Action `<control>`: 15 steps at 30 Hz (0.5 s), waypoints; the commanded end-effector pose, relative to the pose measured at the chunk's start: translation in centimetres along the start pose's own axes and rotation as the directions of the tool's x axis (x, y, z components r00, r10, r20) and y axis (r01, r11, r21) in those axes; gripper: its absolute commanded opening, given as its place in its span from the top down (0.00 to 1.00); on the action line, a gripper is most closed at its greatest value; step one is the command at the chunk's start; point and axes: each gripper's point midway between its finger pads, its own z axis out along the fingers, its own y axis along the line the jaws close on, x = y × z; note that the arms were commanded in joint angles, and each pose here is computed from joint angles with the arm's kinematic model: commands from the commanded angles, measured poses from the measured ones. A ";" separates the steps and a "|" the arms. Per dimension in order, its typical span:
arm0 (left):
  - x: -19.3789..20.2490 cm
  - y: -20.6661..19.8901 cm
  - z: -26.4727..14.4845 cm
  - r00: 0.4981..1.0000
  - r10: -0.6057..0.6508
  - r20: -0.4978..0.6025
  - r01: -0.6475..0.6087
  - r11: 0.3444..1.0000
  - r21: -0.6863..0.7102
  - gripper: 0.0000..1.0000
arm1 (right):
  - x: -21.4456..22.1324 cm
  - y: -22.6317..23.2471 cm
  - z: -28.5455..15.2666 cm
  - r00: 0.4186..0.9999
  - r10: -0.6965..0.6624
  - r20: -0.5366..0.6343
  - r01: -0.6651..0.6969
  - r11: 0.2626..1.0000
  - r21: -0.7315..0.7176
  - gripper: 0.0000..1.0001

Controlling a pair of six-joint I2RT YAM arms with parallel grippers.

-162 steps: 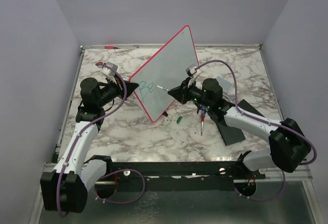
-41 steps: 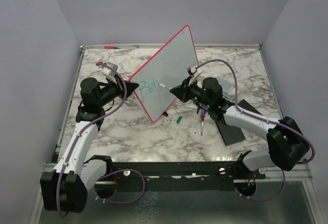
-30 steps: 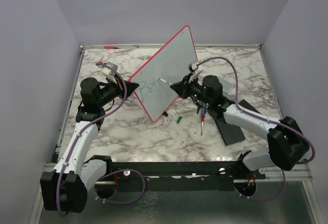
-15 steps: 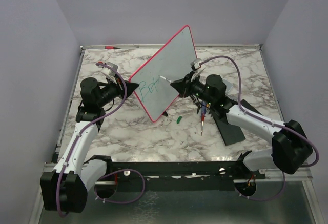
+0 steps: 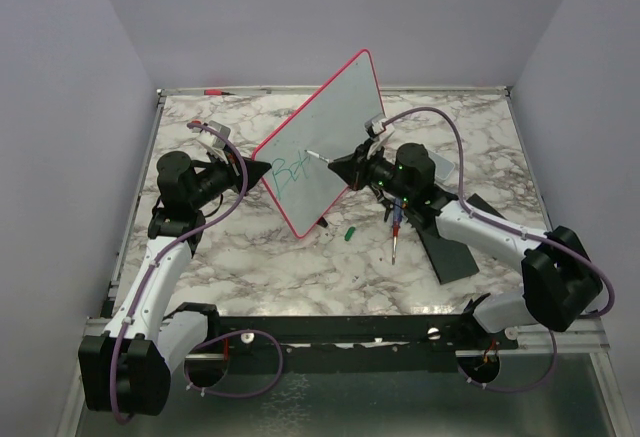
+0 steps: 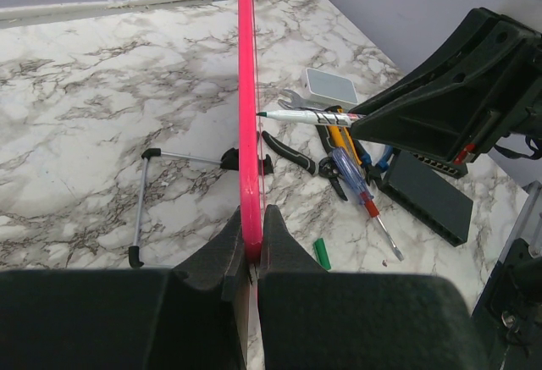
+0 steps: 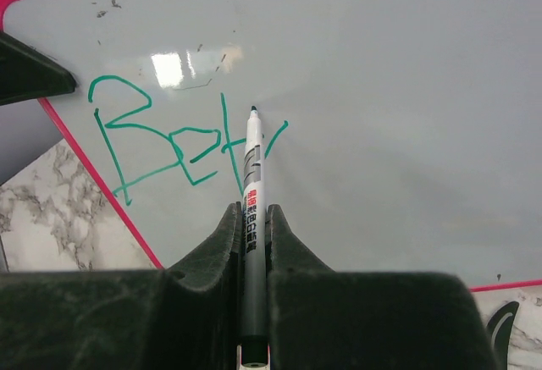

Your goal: Write a sentence on the whiteboard

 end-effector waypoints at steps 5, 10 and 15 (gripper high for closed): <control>6.2 -0.2 -0.4 0.978 -0.083 -0.193 0.089 0.996 0.021 1.00 | 2.1 -1.1 -0.3 0.999 0.017 -0.041 -0.015 0.999 0.049 0.99; 6.2 -0.1 -0.4 0.977 -0.084 -0.194 0.089 0.996 0.021 1.00 | 4.4 -1.5 -0.9 0.995 0.056 -0.087 -0.050 0.996 0.069 0.99; 6.2 -0.2 -0.4 0.978 -0.082 -0.194 0.088 0.996 0.024 1.00 | 6.6 -2.1 -1.6 0.988 0.089 -0.124 -0.076 0.992 0.103 0.99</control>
